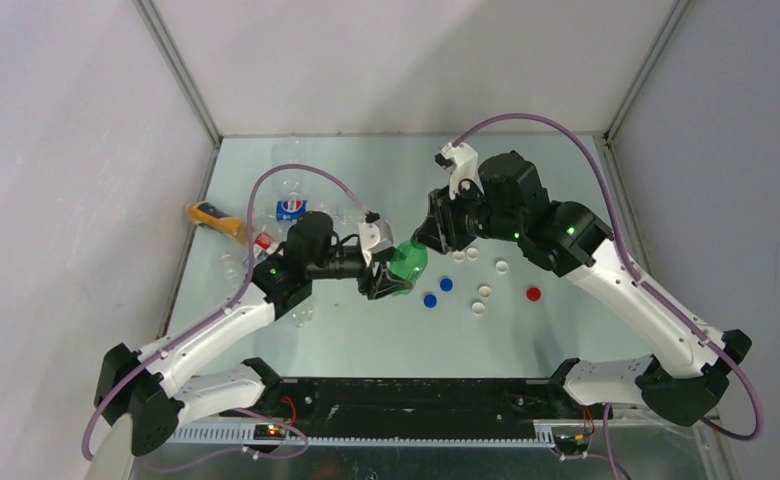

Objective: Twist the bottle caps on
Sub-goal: Screw the bottle cap onto the plastic bottle.

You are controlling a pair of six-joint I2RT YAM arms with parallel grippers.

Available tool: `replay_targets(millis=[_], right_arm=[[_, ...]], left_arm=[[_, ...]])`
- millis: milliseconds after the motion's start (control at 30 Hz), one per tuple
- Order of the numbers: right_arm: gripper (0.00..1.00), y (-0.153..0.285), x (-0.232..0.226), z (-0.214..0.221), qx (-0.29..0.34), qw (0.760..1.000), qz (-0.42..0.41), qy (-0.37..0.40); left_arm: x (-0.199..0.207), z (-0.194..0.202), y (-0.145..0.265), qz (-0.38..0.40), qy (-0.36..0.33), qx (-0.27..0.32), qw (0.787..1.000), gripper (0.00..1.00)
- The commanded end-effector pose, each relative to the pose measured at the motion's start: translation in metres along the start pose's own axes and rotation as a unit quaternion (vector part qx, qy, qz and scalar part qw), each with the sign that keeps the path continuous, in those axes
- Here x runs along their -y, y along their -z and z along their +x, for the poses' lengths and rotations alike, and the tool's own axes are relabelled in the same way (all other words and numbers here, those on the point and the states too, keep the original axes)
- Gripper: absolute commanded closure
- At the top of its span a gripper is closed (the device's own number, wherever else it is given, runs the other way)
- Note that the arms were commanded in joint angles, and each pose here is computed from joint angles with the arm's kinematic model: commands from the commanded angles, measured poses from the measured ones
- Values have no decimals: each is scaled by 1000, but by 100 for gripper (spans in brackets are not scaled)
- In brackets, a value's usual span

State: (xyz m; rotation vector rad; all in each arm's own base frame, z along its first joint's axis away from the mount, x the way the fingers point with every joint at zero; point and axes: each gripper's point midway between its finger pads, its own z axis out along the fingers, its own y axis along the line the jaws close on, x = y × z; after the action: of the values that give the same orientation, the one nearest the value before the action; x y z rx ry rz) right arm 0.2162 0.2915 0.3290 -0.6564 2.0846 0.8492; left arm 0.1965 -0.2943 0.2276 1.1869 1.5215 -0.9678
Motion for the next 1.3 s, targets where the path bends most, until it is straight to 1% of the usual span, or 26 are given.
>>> replay_targets(millis=[0,133,233,267,367,467,533,600,633,667,733,767,800,833,867,900,933,967,1000,1133,1267], right_arm=[[100,5,-18,25,-45,993,-76,78],[100,10,-25,34,-62,985,-109,115],[100,13,-30,42,-73,979,-135,134],[100,14,-29,44,-74,977,-138,147],[100,13,-27,47,-80,975,-139,157],[100,8,-24,50,-89,978,-127,139],[100,5,-22,50,-94,983,-113,114],[100,0,-14,50,-96,988,-81,87],[100,-3,-12,50,-98,991,-69,67],[100,-6,-6,49,-95,993,-48,59],[100,-10,4,47,-90,996,-5,24],[100,-13,6,47,-91,996,10,-4],[100,-16,14,47,-87,995,37,-18],[100,-19,16,49,-90,993,54,-49],[100,-20,22,49,-86,991,77,-63],[100,-23,22,51,-88,988,90,-94],[100,-24,24,51,-82,983,108,-124],[100,-26,27,52,-80,980,121,-135],[100,-27,29,51,-71,976,136,-157],[100,-30,35,46,-36,966,165,-197],[100,-29,40,36,0,960,176,-216]], left_arm=[[27,-60,16,88,-39,79,992,100],[32,-64,22,119,-40,80,989,100],[36,-60,25,136,-36,57,988,100],[36,-59,25,138,-45,53,988,100],[33,-57,27,128,-48,36,990,100],[26,-60,29,98,-53,41,993,100],[19,-64,30,65,-61,48,995,100],[2,-71,31,3,-74,58,996,100],[0,-72,33,-11,-76,62,995,100],[-9,-78,33,-44,-83,71,993,100],[-18,-82,34,-87,-88,81,989,100],[-17,-83,33,-95,-91,84,988,100],[-26,-89,35,-126,-98,92,983,100],[-23,-91,32,-130,-110,94,981,100],[-31,-93,33,-158,-117,97,976,100],[-28,-94,30,-161,-128,96,974,100],[-35,-96,30,-184,-131,99,969,100],[-33,-96,26,-187,-137,98,968,100],[-38,-97,27,-209,-138,103,963,100],[-49,-94,24,-256,-131,108,952,100],[-52,-84,19,-271,-122,100,950,100]])
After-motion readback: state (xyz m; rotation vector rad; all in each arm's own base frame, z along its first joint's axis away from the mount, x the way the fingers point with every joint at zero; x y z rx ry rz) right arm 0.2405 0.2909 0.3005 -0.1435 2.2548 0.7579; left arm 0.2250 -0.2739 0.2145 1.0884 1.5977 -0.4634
